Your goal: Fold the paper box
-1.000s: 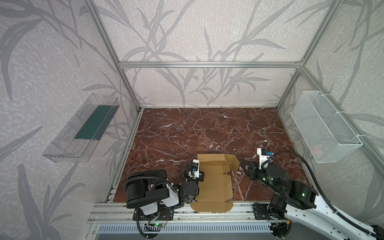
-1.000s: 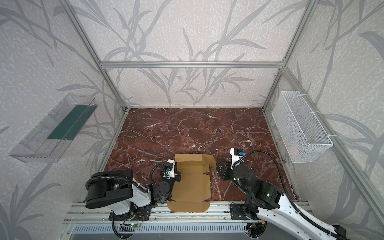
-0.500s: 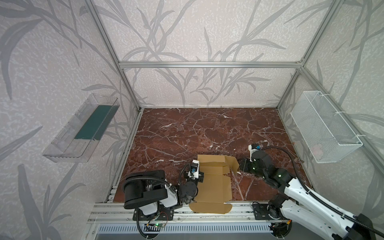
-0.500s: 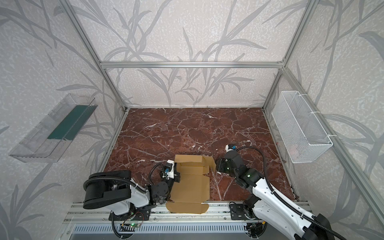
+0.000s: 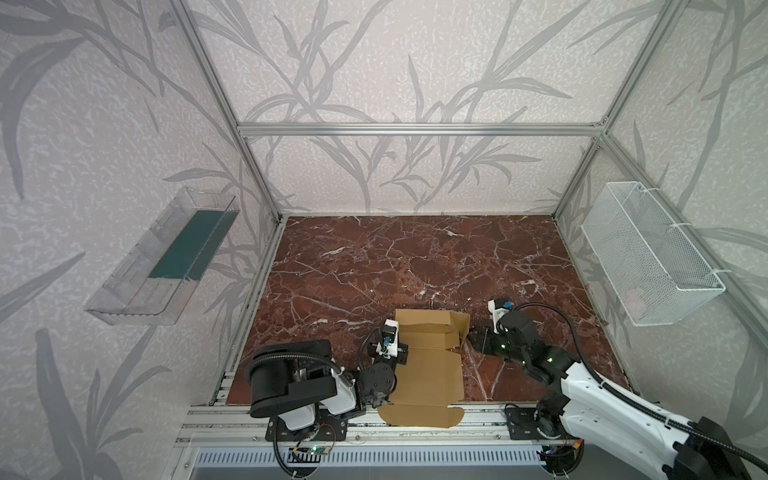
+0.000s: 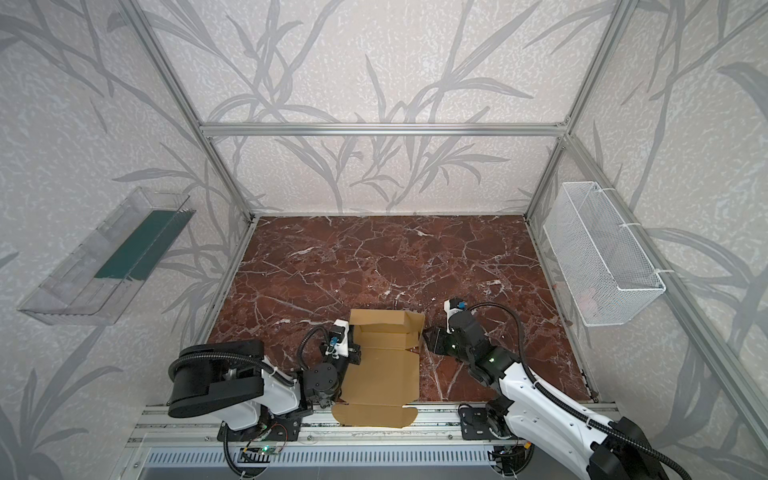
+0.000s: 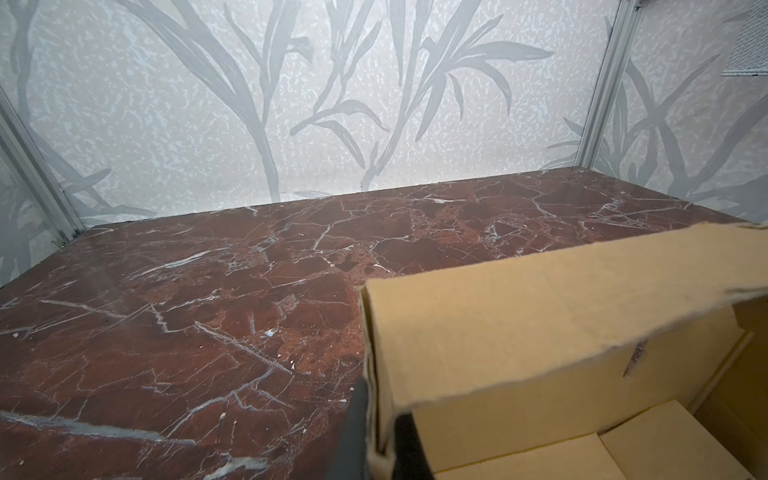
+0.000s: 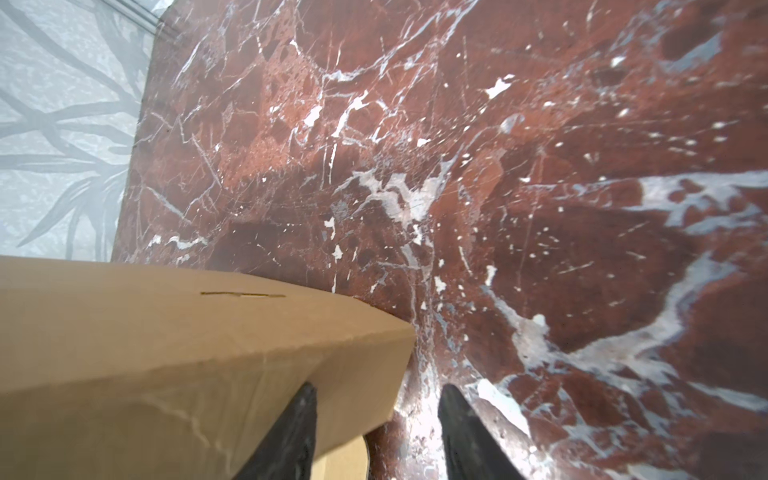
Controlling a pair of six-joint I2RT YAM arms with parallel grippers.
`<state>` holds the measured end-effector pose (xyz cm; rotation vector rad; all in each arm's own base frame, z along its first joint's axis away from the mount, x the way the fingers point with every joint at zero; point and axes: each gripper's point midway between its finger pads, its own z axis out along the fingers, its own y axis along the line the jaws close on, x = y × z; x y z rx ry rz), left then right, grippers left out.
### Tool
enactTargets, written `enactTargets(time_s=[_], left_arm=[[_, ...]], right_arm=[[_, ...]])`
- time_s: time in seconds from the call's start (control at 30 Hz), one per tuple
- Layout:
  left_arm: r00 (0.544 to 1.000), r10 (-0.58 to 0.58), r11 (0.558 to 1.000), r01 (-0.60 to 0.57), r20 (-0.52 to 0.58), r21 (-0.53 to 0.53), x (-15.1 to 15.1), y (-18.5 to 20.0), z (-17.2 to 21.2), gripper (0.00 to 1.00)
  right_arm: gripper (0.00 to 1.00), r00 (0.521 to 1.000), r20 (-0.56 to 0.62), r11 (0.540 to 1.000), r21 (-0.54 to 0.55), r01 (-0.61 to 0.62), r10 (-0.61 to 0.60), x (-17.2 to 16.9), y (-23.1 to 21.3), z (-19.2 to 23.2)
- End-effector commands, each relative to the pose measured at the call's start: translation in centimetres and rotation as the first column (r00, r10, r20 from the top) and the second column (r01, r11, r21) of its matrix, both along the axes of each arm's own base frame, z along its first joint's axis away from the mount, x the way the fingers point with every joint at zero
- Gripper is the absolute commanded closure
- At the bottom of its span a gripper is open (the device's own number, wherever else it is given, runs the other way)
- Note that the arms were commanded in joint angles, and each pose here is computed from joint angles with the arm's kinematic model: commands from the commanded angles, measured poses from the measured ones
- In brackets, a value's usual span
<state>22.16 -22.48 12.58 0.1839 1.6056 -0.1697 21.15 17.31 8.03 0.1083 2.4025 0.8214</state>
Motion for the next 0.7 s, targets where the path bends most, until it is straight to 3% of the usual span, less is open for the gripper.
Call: enactTargets(time_s=[0.0,0.23,0.67], left_arm=[[0.999,-0.02,0.999,0.021,-0.027,0.042,-0.1,-0.5,-1.4,1.0],[0.999,-0.025,0.999,0.027,-0.028,0.048,-0.2,-0.5,-1.5,1.0],[0.999,-0.044,0.995,0.045,-0.014,0.093,-0.4,-0.6,-1.2,1.0]], right_arm=[[0.5,0.995,0.086,0.997,0.043,-0.057,0.053,0.6,1.1,1.4],[0.48,0.984,0.154,0.996,-0.005,-0.092,0.092,1.1,1.2,1.5],[0.41,0.913,0.317,0.962,0.008,-0.275,0.258,0.7,3.6,3.1]])
